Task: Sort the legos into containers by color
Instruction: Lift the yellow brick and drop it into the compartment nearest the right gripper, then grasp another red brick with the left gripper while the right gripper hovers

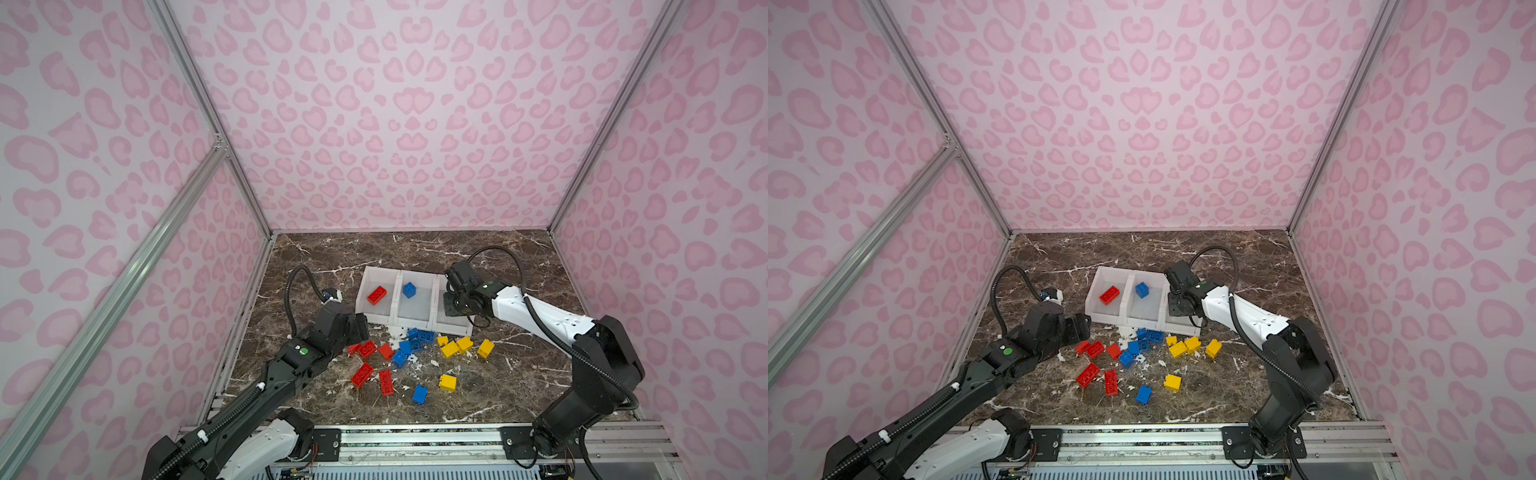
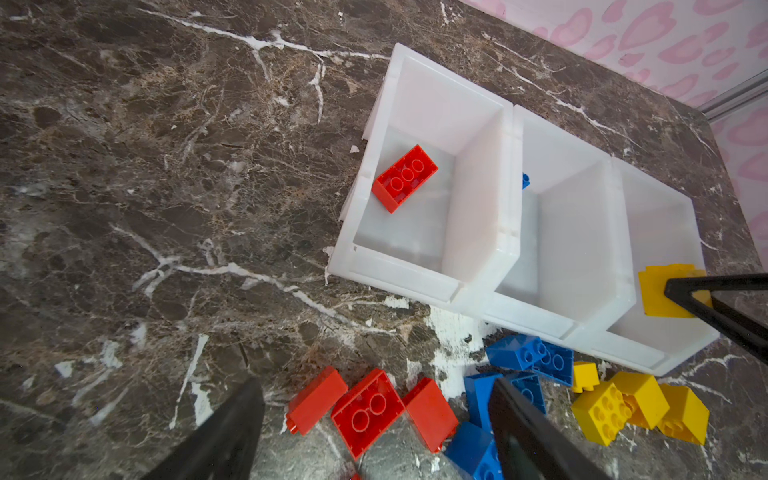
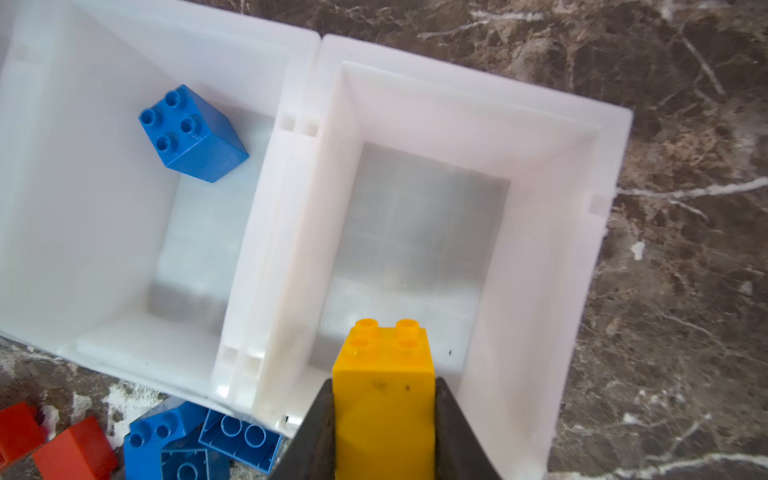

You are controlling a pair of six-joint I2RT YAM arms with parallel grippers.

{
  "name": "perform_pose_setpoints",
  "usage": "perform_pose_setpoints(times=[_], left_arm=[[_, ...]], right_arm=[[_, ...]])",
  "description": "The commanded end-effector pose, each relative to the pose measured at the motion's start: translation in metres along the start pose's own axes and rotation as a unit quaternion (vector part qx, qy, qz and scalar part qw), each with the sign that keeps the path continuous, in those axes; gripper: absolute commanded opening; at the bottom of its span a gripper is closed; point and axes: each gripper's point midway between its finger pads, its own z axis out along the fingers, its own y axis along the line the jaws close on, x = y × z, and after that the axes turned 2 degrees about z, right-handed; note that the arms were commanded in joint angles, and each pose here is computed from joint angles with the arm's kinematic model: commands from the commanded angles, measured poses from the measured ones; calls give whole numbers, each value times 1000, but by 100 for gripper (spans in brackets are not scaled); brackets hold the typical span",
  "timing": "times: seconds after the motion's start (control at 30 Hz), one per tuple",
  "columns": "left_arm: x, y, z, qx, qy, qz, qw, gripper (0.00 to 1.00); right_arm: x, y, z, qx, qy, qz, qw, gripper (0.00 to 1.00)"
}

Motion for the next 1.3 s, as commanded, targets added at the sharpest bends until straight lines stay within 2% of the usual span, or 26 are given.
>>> perform_pose_setpoints(times=[0.0, 0.07, 0.13, 0.7, 1.17, 1.27], left_arm=[[5, 3, 0, -5, 5, -6, 1000, 86], [6, 4, 0, -6, 6, -6, 1000, 86], [6, 3, 0, -6, 7, -6, 1000, 86], [17, 7, -1, -14, 25, 2, 1000, 86], [117, 24, 0, -23, 151, 50, 987, 83], [126, 22, 2, -18, 164, 59, 985, 82]], right_arm=[[-4, 4, 4, -10, -1, -9, 1000, 46], [-3, 4, 3, -10, 0, -9, 1000, 59], [-3, 3, 2, -9, -1, -8, 1000, 62], [-3, 2, -11, -18, -10, -1, 1000, 63], [17, -4, -11, -25, -3, 12, 1000, 62], [18, -4, -9, -27, -1, 14, 1000, 62]])
